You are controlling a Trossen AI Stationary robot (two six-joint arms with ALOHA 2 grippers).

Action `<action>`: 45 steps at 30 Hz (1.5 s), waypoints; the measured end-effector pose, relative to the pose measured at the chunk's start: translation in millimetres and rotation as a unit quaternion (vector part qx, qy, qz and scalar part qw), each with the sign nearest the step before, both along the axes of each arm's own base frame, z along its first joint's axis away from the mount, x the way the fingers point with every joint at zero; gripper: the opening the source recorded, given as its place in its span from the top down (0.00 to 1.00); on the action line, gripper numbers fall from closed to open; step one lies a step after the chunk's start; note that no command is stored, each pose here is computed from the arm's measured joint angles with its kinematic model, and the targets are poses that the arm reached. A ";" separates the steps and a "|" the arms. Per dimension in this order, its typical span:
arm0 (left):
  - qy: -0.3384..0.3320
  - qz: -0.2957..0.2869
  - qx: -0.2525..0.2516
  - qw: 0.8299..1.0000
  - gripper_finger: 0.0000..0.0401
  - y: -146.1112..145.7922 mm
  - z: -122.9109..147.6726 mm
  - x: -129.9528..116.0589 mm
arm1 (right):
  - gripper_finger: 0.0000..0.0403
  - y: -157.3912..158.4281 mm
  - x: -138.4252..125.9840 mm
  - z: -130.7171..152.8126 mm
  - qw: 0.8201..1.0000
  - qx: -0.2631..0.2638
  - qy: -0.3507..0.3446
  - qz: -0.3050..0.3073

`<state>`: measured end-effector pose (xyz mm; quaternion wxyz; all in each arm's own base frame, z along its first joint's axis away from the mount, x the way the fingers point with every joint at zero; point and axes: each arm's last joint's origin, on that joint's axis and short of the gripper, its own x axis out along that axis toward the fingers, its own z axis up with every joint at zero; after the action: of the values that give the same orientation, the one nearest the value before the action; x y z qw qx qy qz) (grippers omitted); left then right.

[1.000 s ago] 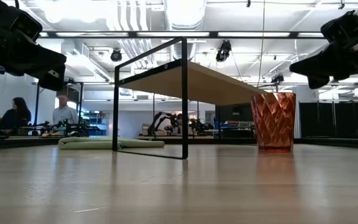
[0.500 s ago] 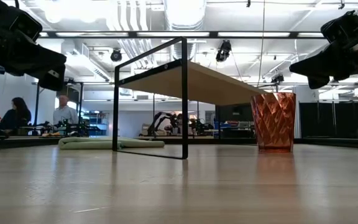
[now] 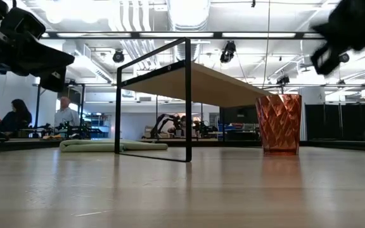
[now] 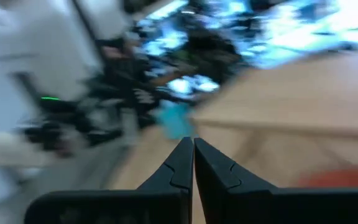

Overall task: Stack small to large cups/mugs on shelf
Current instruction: Put the brown cup on the shelf

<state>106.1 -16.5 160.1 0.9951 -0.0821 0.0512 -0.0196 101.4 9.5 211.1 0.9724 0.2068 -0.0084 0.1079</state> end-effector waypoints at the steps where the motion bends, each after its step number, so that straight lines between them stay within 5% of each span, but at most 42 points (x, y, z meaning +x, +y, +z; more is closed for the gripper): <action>1: 0.000 -0.007 -0.001 1.000 1.00 -0.4 3.5 0.0 | 0.98 0.6 -2.1 14.9 1.000 0.000 -0.010 0.011; 7: -0.014 -0.016 0.001 1.000 1.00 -1.5 52.9 2.5 | 0.98 0.1 -14.6 102.6 0.997 -0.054 0.059 0.013; 17: 0.157 -0.017 0.034 0.987 1.00 -2.9 178.5 9.6 | 0.98 1.4 11.5 222.2 0.974 -0.131 0.182 0.031; 24: 0.081 -0.016 0.019 0.996 1.00 -4.9 249.5 19.9 | 0.98 2.8 39.4 285.8 0.988 -0.038 0.150 0.015; 29: -0.009 -0.015 0.000 1.000 1.00 -6.8 278.9 29.8 | 0.98 1.8 50.2 323.0 0.993 -0.074 0.093 0.010; 34: -0.104 -0.016 -0.018 0.994 1.00 -7.9 299.0 35.3 | 0.98 4.3 48.3 325.2 0.980 -0.043 0.190 0.035; 36: -0.112 -0.017 -0.019 0.993 1.00 -8.2 301.7 36.4 | 0.98 5.5 44.2 313.0 0.956 -0.006 0.291 0.035; 39: -0.109 -0.018 -0.019 0.994 1.00 -8.4 301.4 37.4 | 0.98 8.4 40.7 291.3 0.897 0.046 0.440 0.018; 45: -0.109 -0.018 -0.019 0.994 1.00 -8.5 301.3 37.5 | 0.98 26.4 67.9 284.0 0.908 0.081 0.384 0.146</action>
<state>143.6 -25.0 461.4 0.9925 -0.0971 -0.0565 -0.0472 169.2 35.9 495.0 0.8538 0.3091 0.3872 0.1599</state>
